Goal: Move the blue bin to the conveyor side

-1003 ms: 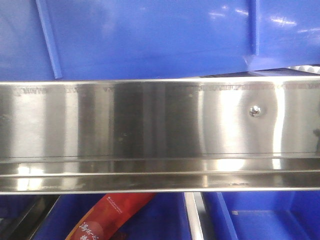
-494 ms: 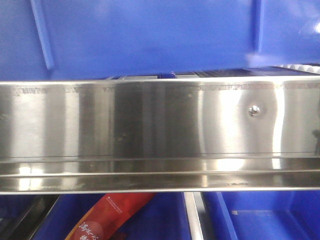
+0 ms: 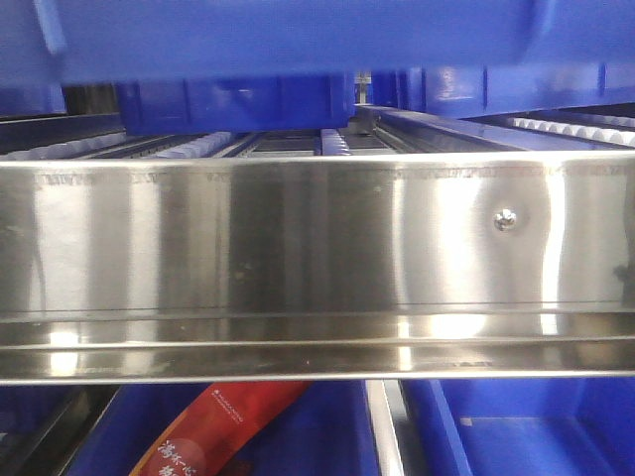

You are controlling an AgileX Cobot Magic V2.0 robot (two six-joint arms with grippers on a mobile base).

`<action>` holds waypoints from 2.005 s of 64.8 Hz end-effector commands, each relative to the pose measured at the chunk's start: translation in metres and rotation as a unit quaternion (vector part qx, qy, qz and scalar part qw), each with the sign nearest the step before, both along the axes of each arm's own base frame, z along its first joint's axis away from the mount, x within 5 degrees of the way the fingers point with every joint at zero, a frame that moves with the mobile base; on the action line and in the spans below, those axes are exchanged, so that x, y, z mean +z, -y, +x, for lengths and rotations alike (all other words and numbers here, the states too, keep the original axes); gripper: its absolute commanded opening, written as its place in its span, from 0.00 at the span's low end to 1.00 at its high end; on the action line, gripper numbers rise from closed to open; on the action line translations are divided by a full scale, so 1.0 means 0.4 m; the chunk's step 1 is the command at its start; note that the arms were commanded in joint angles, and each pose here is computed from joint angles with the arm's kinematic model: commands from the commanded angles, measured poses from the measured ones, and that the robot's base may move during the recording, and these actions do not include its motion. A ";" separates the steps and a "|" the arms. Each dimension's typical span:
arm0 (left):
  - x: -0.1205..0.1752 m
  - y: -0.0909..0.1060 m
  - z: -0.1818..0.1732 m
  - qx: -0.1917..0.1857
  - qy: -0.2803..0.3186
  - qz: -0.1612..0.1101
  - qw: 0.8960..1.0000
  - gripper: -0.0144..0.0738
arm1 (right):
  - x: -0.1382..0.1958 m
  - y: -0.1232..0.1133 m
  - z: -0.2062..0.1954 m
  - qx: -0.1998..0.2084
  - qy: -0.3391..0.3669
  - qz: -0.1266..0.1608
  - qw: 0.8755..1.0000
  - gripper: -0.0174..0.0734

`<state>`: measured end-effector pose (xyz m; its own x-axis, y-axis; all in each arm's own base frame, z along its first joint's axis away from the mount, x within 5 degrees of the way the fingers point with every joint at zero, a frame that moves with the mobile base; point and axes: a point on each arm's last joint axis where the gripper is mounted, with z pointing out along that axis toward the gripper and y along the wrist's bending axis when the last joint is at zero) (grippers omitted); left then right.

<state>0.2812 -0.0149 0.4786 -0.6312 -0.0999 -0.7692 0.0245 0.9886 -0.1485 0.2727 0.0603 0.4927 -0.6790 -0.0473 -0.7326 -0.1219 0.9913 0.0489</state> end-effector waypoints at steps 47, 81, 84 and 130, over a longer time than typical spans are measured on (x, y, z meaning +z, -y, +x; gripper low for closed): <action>0.136 -0.003 -0.223 0.003 0.102 -0.013 0.995 0.13 | 0.108 0.056 -0.197 -0.015 0.113 0.021 0.993 0.10; 0.156 -0.006 -0.257 0.006 0.130 -0.011 0.992 0.13 | 0.114 0.059 -0.210 -0.015 0.119 0.023 0.992 0.10; 0.156 -0.006 -0.257 0.006 0.130 -0.011 0.992 0.13 | 0.114 0.059 -0.210 -0.015 0.119 0.023 0.992 0.10; 0.156 -0.006 -0.257 0.006 0.130 -0.011 0.992 0.13 | 0.114 0.058 -0.211 -0.014 0.119 0.025 0.992 0.10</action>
